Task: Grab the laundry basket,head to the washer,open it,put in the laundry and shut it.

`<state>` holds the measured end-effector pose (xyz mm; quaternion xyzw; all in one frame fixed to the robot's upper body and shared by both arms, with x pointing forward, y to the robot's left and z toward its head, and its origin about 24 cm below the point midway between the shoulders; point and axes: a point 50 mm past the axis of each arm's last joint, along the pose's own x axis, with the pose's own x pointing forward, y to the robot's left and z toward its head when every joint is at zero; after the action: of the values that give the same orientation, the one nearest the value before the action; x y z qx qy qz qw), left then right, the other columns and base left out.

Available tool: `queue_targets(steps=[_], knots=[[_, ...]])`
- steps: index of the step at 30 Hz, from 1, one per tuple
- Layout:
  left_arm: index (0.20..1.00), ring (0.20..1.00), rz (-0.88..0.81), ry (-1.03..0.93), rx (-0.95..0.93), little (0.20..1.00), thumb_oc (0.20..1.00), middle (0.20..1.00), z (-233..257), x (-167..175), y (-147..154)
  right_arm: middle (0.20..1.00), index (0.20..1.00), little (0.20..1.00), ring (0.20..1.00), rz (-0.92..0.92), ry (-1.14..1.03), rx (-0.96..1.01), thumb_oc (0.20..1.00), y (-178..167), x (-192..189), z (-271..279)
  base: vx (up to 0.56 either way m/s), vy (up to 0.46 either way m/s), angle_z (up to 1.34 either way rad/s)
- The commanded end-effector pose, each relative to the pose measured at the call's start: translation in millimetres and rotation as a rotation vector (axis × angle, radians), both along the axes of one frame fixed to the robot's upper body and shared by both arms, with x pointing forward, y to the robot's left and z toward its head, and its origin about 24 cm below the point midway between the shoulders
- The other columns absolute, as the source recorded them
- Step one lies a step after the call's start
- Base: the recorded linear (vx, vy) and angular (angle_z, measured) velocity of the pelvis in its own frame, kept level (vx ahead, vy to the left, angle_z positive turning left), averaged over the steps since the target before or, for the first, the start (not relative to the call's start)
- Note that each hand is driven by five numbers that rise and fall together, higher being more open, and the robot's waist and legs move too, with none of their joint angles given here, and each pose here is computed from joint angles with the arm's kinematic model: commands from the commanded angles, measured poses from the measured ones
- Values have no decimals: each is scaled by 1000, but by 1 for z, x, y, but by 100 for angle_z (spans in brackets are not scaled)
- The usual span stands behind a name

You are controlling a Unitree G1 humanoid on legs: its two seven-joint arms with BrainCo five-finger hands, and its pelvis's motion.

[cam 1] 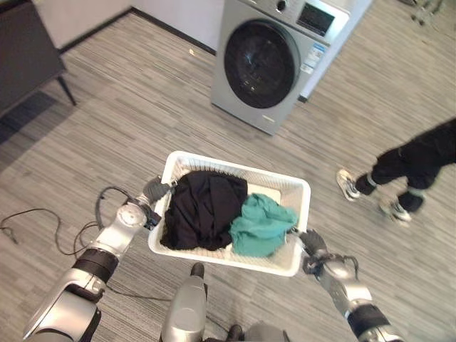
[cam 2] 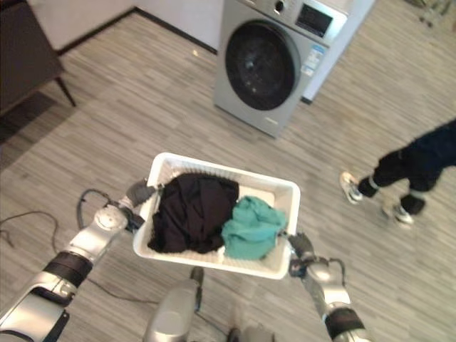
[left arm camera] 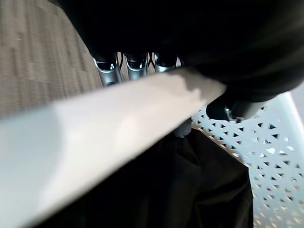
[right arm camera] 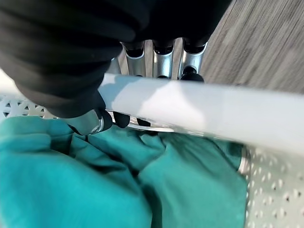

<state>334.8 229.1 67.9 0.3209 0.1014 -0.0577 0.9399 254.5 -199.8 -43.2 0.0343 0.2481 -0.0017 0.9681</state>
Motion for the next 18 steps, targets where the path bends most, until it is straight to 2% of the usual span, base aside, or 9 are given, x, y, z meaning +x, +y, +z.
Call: queue_targets(steps=[1, 6, 18], knots=[[200, 200, 100, -71, -1, 200, 200, 200, 11, -5, 29, 200, 200, 200, 200, -114, -106, -8, 200, -43, -4, 17, 231, 210, -5], [200, 200, 64, -85, -14, 200, 200, 200, 15, -3, 21, 200, 200, 200, 200, -154, -60, -27, 200, -58, -18, 10, 327, 14, -3], [200, 200, 50, -111, -9, 200, 200, 200, 17, 6, 10, 200, 200, 200, 200, -136, -27, -54, 200, -67, -31, 5, 341, -244, 39]])
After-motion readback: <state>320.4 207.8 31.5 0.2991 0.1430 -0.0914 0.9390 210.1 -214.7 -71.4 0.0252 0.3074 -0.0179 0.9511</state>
